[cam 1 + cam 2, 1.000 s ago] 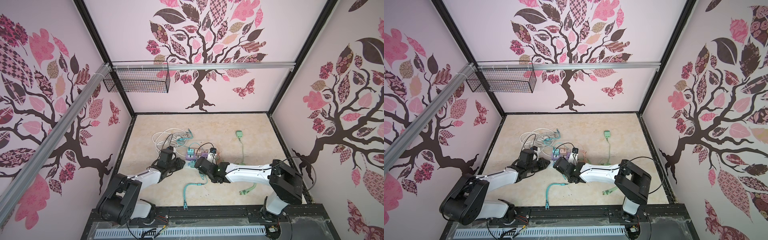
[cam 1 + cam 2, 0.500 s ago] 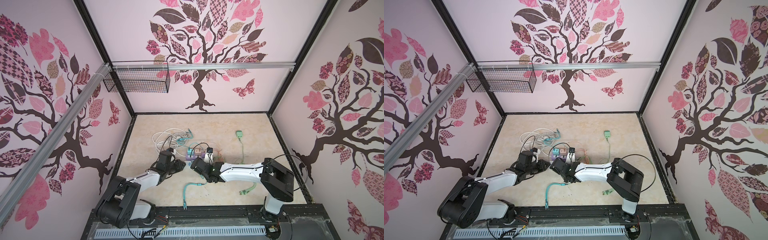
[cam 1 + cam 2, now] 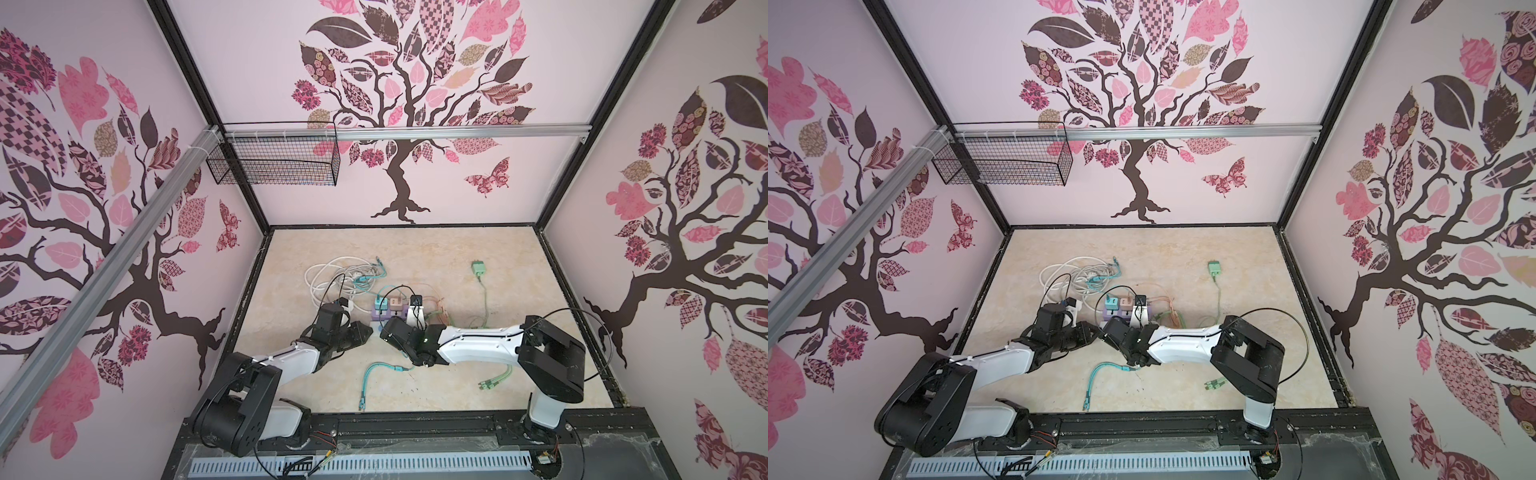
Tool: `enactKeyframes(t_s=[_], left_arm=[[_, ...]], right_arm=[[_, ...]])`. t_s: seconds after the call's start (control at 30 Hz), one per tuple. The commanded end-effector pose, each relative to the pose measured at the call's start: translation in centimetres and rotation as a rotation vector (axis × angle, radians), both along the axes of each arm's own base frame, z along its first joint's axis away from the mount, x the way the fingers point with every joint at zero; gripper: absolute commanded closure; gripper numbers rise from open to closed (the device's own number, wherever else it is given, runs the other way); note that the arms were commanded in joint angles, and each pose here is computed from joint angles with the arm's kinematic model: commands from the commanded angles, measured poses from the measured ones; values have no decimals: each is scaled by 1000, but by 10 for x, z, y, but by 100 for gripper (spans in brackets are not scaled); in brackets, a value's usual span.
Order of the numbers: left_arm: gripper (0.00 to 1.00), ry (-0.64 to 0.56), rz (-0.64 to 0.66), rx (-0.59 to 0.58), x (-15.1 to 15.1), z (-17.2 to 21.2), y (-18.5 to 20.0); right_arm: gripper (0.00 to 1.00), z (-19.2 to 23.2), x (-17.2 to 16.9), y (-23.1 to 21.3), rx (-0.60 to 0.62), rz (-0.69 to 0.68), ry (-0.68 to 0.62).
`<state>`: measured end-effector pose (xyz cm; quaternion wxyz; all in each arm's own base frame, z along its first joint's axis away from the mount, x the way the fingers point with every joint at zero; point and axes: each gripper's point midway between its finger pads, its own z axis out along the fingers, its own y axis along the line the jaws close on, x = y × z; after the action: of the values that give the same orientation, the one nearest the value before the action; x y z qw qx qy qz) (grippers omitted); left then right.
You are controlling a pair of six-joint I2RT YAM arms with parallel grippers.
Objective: Insert the plug
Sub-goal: 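Press the mint-green charger's prongs down into the white strip socket with the right gripper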
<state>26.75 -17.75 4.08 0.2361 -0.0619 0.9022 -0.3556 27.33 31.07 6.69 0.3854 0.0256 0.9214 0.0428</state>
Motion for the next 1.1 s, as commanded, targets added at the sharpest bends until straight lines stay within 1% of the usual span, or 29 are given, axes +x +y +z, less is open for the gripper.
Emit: enactKeyframes(t_s=[0.0,0.13,0.4,0.5,0.73,0.83,1.07], left_arm=[[81,30,-40,-29,-16,-3,-5],[81,22,-33,-34,-15,0,-5],[82,5,-25,-23,-14,6,-2],[82,24,-27,-11,-18,4,-1],[82,17,-10,2,-15,9,2],[82,15,-5,6,-14,11,3],[82,13,5,22,-12,12,6]], right_arm=[[92,-48,-16,-25,-200,48,133],[92,-58,-18,-26,-249,67,158],[93,-80,-26,-26,-245,79,212],[93,-80,-27,-27,-240,78,216],[89,-60,-24,-23,-209,90,183],[84,-48,-21,-19,-188,97,165],[78,-12,-17,-11,-131,113,115]])
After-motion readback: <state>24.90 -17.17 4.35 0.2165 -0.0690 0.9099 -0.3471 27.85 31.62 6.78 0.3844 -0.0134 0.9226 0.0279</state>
